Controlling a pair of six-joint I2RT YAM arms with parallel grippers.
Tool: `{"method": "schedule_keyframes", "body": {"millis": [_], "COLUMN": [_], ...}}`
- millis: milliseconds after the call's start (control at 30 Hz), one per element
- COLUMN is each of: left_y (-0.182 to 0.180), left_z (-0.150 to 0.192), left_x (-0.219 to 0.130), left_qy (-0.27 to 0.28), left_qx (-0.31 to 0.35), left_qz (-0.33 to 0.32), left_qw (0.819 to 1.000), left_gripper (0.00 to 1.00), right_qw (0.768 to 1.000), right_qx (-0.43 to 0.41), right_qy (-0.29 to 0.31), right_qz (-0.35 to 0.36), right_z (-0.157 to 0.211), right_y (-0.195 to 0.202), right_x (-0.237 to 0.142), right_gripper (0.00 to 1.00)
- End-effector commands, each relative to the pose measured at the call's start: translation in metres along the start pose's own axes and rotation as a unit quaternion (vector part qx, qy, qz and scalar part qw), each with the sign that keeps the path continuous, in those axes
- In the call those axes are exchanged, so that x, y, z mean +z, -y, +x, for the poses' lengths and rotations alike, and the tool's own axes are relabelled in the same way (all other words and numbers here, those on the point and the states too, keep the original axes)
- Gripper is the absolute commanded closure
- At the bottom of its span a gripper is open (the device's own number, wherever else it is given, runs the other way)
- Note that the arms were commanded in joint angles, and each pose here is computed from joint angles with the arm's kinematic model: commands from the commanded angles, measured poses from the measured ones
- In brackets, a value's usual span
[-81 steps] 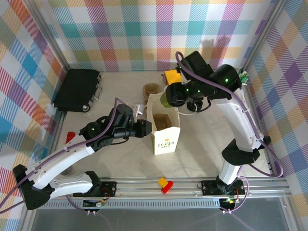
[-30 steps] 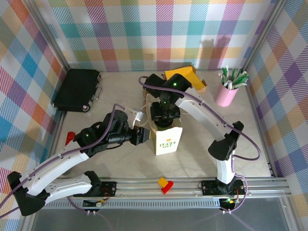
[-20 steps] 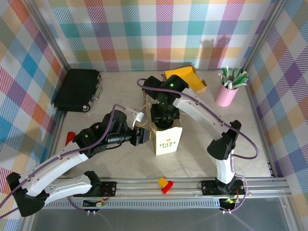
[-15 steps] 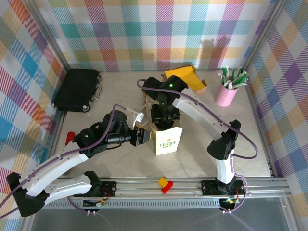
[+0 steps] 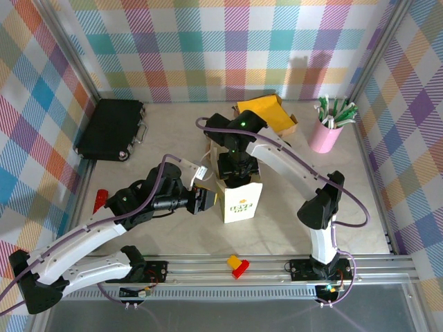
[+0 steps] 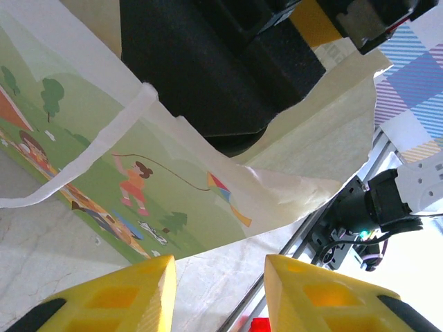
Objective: Pack the takeout coffee
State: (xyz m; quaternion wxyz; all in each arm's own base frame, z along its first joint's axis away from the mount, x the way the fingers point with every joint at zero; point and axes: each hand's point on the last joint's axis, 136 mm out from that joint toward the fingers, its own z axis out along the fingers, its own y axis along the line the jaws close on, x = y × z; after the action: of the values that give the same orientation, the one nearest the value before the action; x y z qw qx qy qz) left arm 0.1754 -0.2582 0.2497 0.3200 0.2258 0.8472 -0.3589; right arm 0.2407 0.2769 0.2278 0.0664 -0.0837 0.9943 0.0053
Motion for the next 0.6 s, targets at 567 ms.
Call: {"method": "schedule_keyframes", "body": {"millis": [567], "left_y": [0.0027], "left_z": [0.0041], "left_x": [0.0058], "left_qy": [0.004], "left_qx": [0.005], "left_qz": [0.014], "left_qw": [1.000], "left_gripper": [0.64], "right_qw": [0.997], "right_qx": [0.019], "right_qy": [-0.063], "right_qz": [0.026], "right_z": [0.0227], "right_y": [0.0190], "right_x": [0.0102], "right_gripper": [0.46]}}
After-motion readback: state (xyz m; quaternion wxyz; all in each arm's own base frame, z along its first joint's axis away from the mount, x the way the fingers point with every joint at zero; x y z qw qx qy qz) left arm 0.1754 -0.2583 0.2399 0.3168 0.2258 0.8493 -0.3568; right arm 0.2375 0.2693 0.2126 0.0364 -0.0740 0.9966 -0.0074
